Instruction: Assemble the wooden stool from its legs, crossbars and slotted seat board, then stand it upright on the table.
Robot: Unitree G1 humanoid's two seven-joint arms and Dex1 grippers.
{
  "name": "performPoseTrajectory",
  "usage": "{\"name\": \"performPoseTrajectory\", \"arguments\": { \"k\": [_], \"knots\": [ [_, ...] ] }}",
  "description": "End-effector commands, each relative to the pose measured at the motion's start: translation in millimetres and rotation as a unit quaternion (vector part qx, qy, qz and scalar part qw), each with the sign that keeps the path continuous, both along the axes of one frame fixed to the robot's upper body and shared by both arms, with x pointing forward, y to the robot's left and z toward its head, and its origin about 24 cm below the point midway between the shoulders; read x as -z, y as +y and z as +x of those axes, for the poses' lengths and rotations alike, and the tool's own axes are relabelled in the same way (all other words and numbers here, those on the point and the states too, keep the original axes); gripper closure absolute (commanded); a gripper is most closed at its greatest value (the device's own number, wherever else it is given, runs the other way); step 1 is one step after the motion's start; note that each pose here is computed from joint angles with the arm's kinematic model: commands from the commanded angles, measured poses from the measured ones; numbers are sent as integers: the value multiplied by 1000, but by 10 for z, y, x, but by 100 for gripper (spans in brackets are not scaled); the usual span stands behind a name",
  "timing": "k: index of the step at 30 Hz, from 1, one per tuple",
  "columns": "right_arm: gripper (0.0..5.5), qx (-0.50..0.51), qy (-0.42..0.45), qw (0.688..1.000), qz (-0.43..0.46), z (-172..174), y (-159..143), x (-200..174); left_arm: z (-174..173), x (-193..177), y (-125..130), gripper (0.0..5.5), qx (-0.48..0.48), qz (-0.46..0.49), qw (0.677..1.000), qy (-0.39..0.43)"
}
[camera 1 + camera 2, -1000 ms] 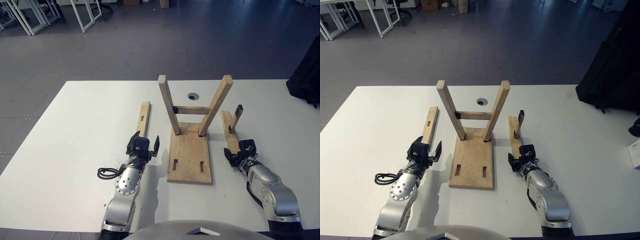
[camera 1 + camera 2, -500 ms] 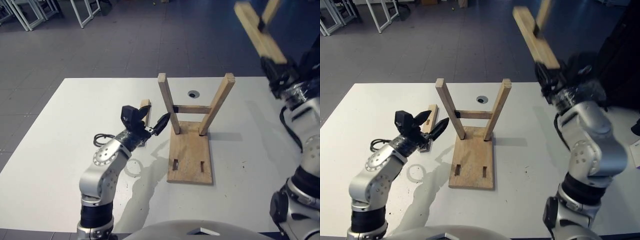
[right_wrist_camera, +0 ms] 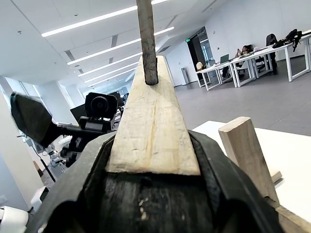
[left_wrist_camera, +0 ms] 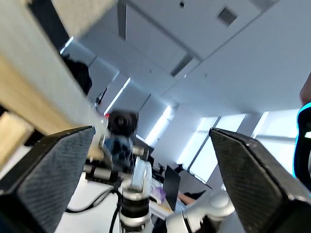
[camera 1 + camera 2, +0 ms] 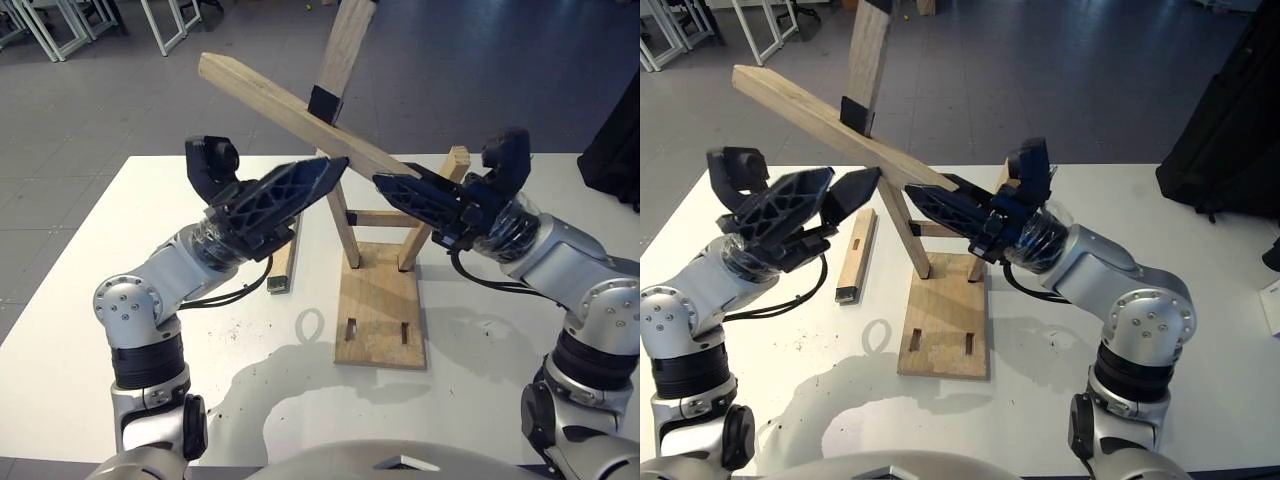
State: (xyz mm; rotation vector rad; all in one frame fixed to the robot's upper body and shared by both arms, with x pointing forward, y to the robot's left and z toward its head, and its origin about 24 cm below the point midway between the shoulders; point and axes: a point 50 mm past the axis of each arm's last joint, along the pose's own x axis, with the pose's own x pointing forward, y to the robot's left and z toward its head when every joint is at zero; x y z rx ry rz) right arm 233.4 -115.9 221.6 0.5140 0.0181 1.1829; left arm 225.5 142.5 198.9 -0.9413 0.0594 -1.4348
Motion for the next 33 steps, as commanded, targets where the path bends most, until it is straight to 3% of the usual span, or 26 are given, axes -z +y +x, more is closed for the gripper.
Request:
{"name": "performPoseTrajectory", "arguments": {
  "k": [1,17,29,32,33],
  "knots": [
    [348,-19,-25,999,40,-5,-2,-242,-54,188,-53,114,0,58,998,15],
    [348,-126,61,990,12,-326,222,111,5,72,41,114,-15,5,1000,24],
    [348,-119,62,991,-6,-303,200,147,-41,9,79,317,17,-19,999,32],
    [349,-122,64,990,-9,-310,201,156,-19,-2,94,318,8,-24,999,32],
    [307,-119,70,990,-10,-301,199,165,-18,-3,95,319,7,-26,999,33]
  ]
}}
